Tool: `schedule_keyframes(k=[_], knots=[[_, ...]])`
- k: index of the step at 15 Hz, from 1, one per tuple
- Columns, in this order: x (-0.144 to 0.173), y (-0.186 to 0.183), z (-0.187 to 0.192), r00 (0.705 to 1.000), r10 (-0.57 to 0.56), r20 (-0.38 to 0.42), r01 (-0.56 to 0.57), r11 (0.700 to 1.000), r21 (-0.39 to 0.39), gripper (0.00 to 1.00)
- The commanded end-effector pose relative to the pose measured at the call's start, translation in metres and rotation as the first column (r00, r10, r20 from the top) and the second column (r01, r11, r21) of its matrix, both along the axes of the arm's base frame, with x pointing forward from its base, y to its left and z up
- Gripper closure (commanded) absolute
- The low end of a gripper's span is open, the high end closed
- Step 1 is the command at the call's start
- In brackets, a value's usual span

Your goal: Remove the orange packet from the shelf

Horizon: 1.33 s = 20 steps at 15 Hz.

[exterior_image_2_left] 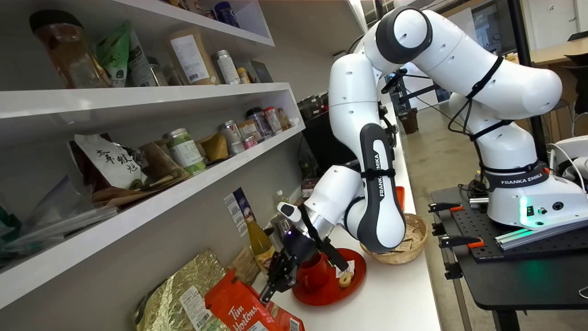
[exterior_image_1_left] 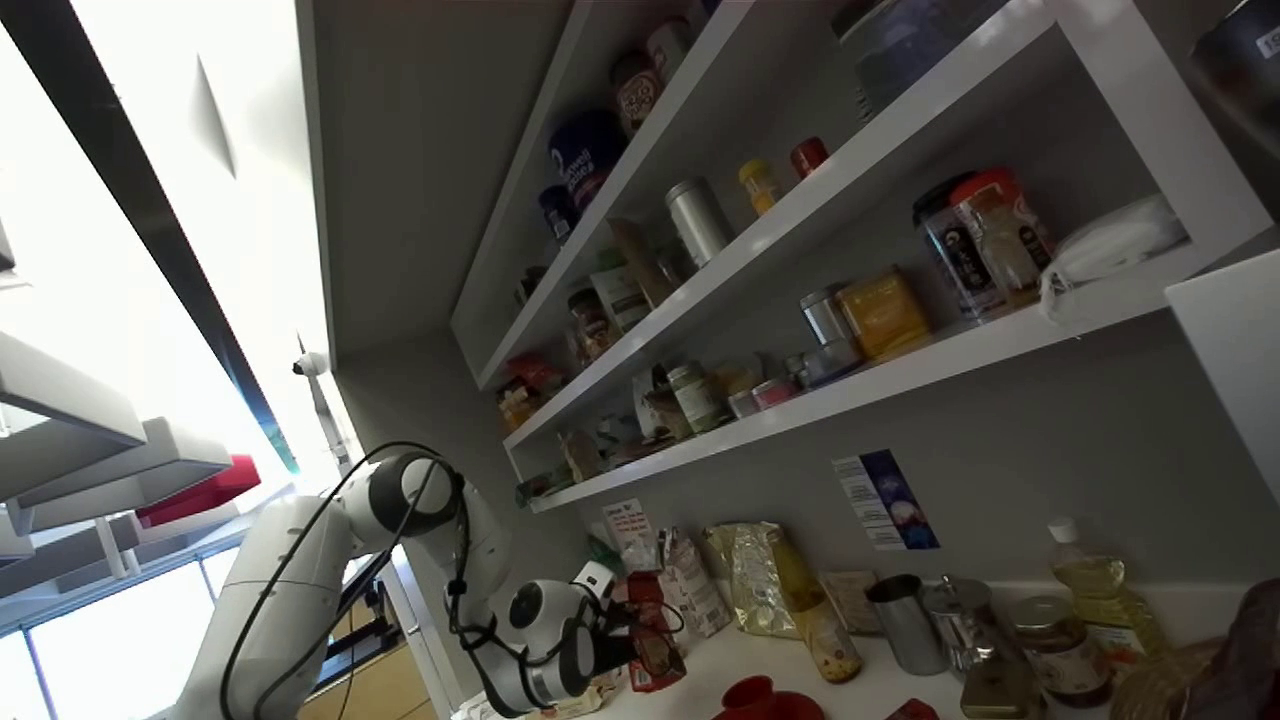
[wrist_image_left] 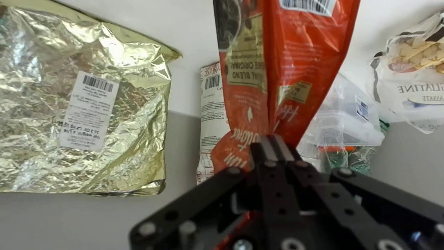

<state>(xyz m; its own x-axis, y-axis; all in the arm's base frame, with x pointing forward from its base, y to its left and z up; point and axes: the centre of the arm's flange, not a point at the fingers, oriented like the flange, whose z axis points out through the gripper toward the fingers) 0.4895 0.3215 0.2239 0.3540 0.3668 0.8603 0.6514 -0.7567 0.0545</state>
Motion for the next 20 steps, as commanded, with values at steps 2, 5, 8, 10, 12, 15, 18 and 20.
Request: schedule_keyframes(k=[2,5,8,10,12,15,18,20], knots=[[-0.005,-0.007,-0.024,0.999,0.008,0.051,-0.008,1.0,0.001,0.97],[-0.011,-0.012,-0.033,0.999,0.029,0.044,-0.029,1.0,-0.006,0.97],[-0.017,-0.015,-0.043,0.999,0.041,0.03,-0.04,0.999,-0.017,0.97],[-0.02,-0.016,-0.048,0.999,0.044,0.026,-0.044,0.999,-0.021,0.97],[-0.021,-0.018,-0.05,0.999,0.044,0.026,-0.043,0.999,-0.023,0.97],[-0.022,-0.021,-0.054,0.999,0.05,0.016,-0.049,0.998,-0.05,0.72],[-0.03,-0.027,-0.052,0.998,0.061,-0.026,-0.063,0.993,-0.095,0.6],[-0.034,-0.033,-0.048,0.995,0.065,-0.081,-0.076,0.988,-0.135,0.46]])
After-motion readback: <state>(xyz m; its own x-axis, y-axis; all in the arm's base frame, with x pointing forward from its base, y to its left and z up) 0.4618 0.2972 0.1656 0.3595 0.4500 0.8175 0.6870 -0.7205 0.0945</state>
